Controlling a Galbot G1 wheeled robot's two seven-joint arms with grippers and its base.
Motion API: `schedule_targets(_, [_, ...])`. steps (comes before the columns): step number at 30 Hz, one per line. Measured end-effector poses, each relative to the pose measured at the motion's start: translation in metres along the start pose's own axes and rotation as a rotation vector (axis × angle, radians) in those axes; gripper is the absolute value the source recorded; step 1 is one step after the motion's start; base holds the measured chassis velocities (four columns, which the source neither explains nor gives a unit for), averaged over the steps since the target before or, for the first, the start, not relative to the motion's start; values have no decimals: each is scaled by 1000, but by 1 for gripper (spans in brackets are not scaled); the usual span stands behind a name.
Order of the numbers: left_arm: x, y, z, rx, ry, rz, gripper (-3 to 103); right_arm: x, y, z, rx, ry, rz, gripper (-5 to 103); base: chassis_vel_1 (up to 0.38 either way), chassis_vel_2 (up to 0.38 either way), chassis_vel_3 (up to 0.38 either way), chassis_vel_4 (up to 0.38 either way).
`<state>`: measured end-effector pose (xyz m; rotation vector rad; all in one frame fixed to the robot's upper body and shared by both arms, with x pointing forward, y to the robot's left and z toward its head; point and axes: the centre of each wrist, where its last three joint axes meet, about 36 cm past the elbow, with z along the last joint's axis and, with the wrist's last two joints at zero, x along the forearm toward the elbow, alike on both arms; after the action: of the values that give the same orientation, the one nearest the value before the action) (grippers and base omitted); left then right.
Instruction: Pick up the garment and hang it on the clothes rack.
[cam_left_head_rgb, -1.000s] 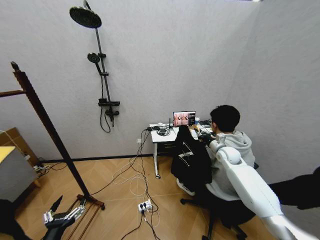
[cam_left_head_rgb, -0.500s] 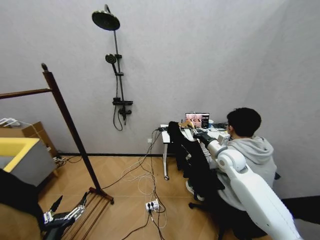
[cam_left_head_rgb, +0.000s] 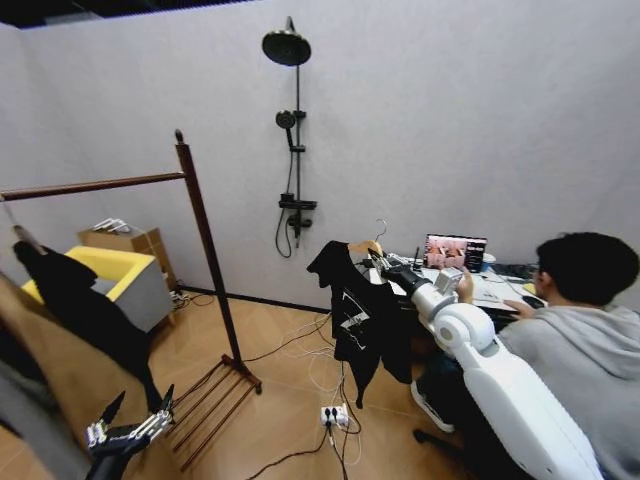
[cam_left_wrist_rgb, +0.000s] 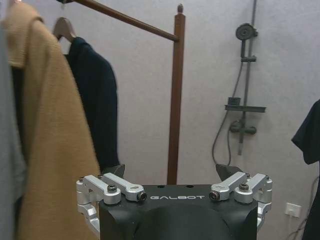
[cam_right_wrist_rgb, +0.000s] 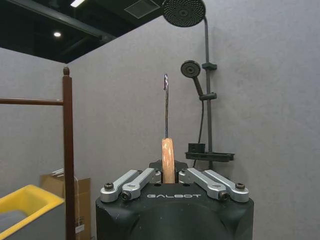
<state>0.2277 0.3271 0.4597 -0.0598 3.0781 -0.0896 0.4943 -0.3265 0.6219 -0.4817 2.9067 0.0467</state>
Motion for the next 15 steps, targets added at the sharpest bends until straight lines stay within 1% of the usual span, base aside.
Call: schedule_targets(15, [0, 0, 0, 0, 0, 0, 100, 5, 1, -3, 13, -2, 10, 10, 129, 125, 127, 124])
